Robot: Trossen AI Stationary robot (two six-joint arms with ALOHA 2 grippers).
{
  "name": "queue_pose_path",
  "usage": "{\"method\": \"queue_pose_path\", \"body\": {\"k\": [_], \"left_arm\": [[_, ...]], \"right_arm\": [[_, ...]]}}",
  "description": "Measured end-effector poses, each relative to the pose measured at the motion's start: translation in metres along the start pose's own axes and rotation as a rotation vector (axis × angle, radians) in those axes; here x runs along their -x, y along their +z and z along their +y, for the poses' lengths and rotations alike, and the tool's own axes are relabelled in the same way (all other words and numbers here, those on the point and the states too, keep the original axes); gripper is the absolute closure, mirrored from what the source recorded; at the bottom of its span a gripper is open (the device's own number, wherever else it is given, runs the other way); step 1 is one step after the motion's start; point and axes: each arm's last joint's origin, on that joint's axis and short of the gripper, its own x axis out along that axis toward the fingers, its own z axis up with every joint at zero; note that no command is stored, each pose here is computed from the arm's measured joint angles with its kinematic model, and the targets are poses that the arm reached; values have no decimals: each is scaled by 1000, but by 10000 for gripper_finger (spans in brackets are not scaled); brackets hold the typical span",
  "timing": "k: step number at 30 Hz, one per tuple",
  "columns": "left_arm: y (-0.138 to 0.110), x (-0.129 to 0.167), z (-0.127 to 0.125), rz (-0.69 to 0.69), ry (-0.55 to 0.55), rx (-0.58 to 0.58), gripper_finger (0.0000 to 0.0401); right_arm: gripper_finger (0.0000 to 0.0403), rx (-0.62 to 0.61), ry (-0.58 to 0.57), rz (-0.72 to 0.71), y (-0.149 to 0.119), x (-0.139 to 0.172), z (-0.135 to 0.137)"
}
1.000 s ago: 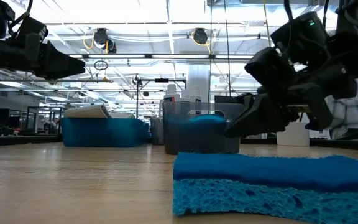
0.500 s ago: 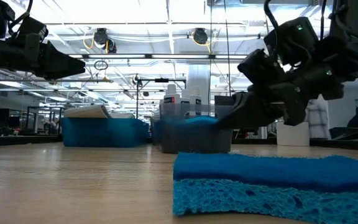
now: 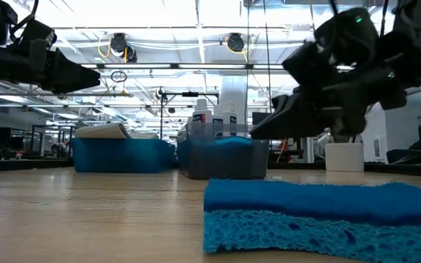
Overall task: Pick & Place Kitchen Items
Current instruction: Put the blue sponge into the bottom black bin
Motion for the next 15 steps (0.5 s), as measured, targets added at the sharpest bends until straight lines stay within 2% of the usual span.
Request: {"method": "queue_pose_path", "body": {"k": [8,15], "left_arm": [[0,0,0,0,0,0,118],[0,0,0,0,1,0,118]], "right_arm": [[392,42,130,-37,7,5,38],[335,-43,229,-46,13,10,67]]}}
